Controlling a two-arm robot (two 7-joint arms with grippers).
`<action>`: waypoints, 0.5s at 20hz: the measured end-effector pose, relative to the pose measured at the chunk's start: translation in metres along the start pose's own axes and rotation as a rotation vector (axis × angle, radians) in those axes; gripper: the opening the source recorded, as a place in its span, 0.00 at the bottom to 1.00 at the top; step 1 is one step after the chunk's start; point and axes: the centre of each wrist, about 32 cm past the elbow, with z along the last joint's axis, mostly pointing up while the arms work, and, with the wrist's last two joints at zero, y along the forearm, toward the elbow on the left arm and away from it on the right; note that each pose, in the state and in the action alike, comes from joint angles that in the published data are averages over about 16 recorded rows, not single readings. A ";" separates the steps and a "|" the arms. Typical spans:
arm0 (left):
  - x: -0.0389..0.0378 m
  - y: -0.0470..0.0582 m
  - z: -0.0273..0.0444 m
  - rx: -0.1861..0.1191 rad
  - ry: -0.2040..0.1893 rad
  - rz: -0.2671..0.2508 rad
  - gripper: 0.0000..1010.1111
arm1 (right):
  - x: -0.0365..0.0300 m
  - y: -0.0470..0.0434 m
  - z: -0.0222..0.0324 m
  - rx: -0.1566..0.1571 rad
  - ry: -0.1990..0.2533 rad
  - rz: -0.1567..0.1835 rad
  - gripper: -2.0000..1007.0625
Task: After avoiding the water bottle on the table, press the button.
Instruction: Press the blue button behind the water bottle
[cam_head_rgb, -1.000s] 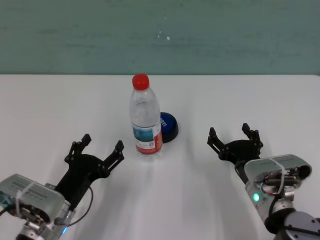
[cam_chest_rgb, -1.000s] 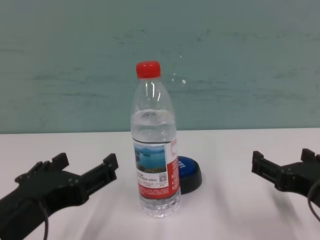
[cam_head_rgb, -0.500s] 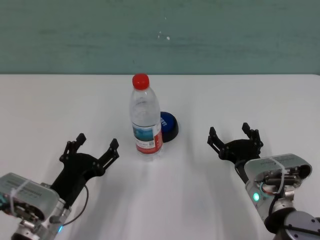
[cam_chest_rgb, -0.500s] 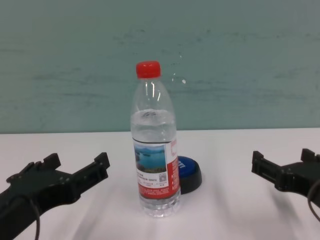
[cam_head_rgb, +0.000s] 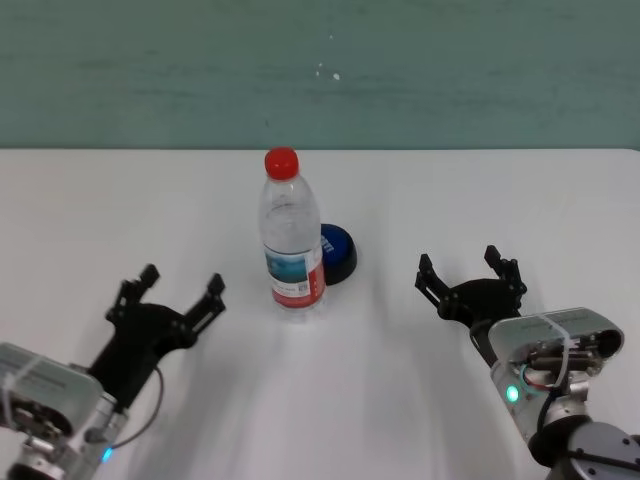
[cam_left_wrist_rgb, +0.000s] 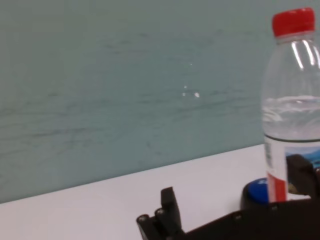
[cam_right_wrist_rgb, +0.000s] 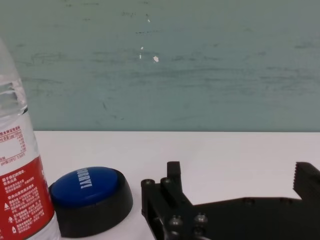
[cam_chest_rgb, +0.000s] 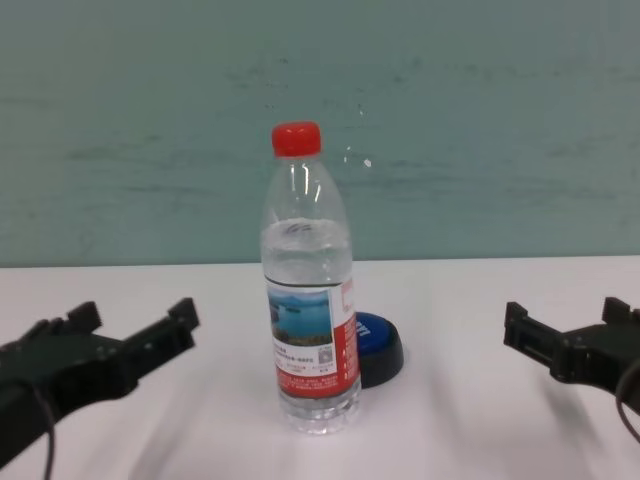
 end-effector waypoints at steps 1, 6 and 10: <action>0.0011 0.000 0.0001 0.000 0.000 0.004 1.00 | 0.0000 0.0000 0.0000 0.000 0.000 0.000 1.00; 0.0060 -0.003 0.0002 0.001 -0.001 0.022 1.00 | 0.0000 0.0000 0.0000 0.000 0.000 0.000 1.00; 0.0089 -0.007 0.0001 0.001 -0.002 0.037 1.00 | 0.0000 0.0000 0.0000 0.000 0.000 0.000 1.00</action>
